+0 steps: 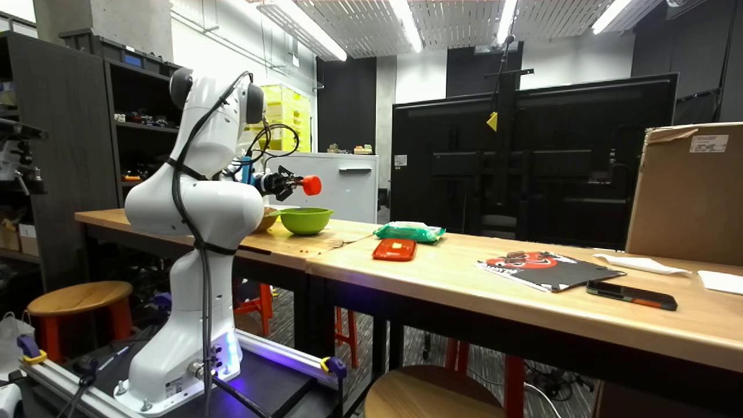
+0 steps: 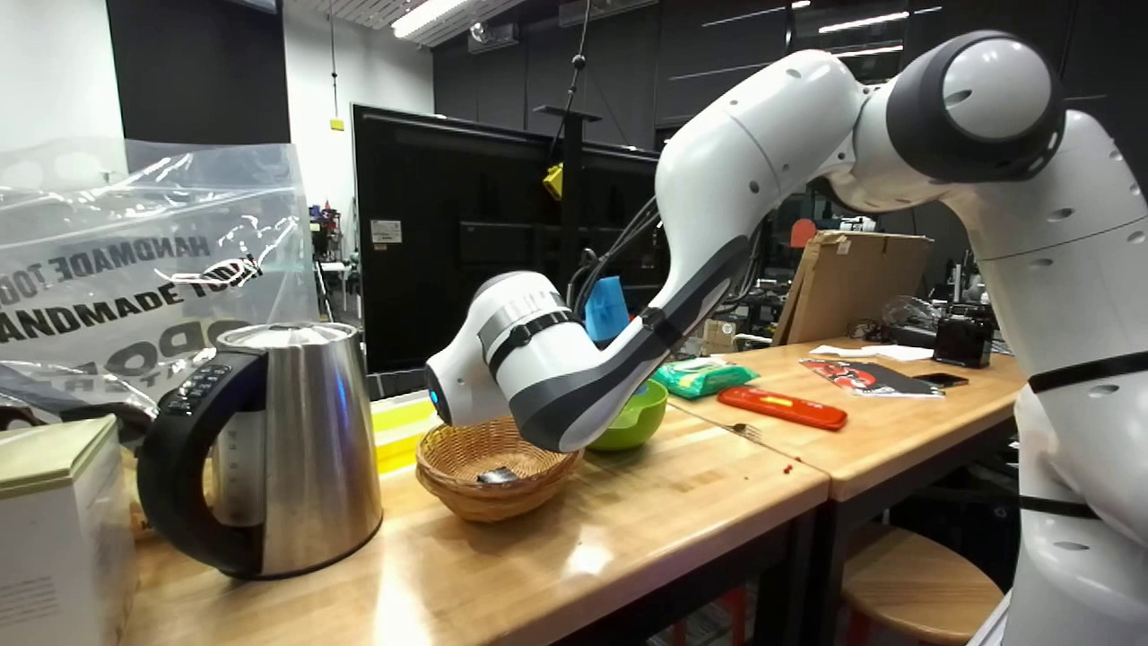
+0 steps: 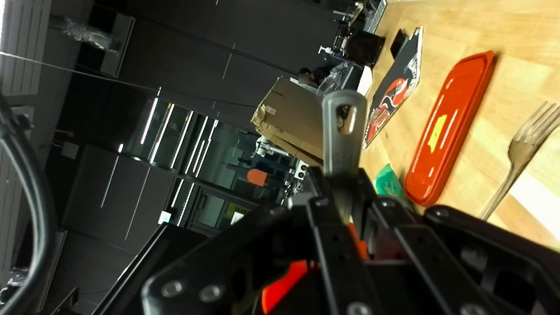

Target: Pour the contents in the orange cup into the green bowl

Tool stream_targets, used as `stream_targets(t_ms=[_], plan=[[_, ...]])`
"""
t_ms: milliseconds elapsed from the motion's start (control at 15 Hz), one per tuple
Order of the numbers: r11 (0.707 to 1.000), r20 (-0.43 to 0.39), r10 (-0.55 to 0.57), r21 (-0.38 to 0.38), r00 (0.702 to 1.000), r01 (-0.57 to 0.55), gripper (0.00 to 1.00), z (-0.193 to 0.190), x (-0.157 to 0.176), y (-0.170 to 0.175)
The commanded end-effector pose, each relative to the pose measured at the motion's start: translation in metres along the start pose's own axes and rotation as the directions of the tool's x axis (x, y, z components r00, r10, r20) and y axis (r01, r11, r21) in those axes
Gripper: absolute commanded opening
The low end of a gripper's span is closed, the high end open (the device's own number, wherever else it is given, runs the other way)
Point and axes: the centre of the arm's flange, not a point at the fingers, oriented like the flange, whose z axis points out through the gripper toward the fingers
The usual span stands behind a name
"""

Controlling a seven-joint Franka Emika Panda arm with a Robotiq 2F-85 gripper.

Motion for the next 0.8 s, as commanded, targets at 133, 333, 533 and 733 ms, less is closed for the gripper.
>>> stream_targets(t_ms=[133, 333, 533, 733], plan=[[0.997, 0.004, 0.002, -0.075, 1.0, -0.002, 0.04, -0.0051, 0.0005, 0.0029], [0.996, 0.013, 0.004, -0.09, 1.0, -0.003, 0.04, -0.0038, 0.0003, 0.0015], [0.994, 0.021, 0.009, -0.106, 1.0, -0.006, 0.04, -0.0022, -0.0005, 0.0003], [0.993, 0.031, 0.01, -0.116, 0.999, -0.007, 0.04, -0.0005, -0.0003, -0.0003]])
